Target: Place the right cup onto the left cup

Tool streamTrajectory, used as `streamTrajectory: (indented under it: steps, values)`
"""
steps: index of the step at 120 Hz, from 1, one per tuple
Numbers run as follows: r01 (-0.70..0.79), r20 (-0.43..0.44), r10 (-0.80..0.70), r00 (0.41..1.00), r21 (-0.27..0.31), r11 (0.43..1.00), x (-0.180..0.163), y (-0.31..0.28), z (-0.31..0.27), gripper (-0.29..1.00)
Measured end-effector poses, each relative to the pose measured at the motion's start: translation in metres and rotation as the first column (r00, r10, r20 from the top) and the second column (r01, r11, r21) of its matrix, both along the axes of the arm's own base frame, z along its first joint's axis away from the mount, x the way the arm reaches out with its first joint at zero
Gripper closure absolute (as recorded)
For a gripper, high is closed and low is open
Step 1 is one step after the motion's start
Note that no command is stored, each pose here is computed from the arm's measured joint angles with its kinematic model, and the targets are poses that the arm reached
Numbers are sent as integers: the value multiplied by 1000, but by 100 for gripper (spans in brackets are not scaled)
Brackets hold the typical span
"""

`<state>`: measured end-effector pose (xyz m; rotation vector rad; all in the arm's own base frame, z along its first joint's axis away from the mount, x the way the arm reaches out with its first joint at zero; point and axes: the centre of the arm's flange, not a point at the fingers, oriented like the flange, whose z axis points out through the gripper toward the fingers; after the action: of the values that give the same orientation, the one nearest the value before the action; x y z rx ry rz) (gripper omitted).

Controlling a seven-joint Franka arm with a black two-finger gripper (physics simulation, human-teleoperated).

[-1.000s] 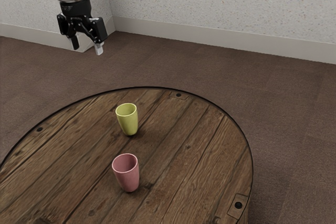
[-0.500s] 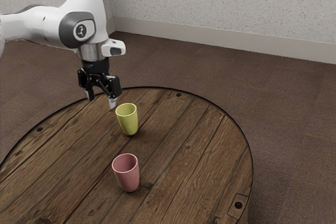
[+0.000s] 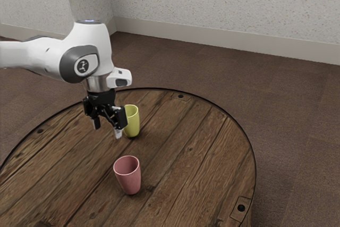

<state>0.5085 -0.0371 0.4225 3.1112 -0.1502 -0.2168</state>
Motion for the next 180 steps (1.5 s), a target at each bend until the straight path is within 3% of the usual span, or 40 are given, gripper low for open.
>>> streamTrajectory:
  steps: [64,149,180]
  values:
    - [-54,-17,54,998,18,998,-22,-13,-58,2]
    - [-74,-45,75,996,31,997,-12,-33,-115,3]
    - [-91,-30,92,995,26,996,-9,-30,-113,34]
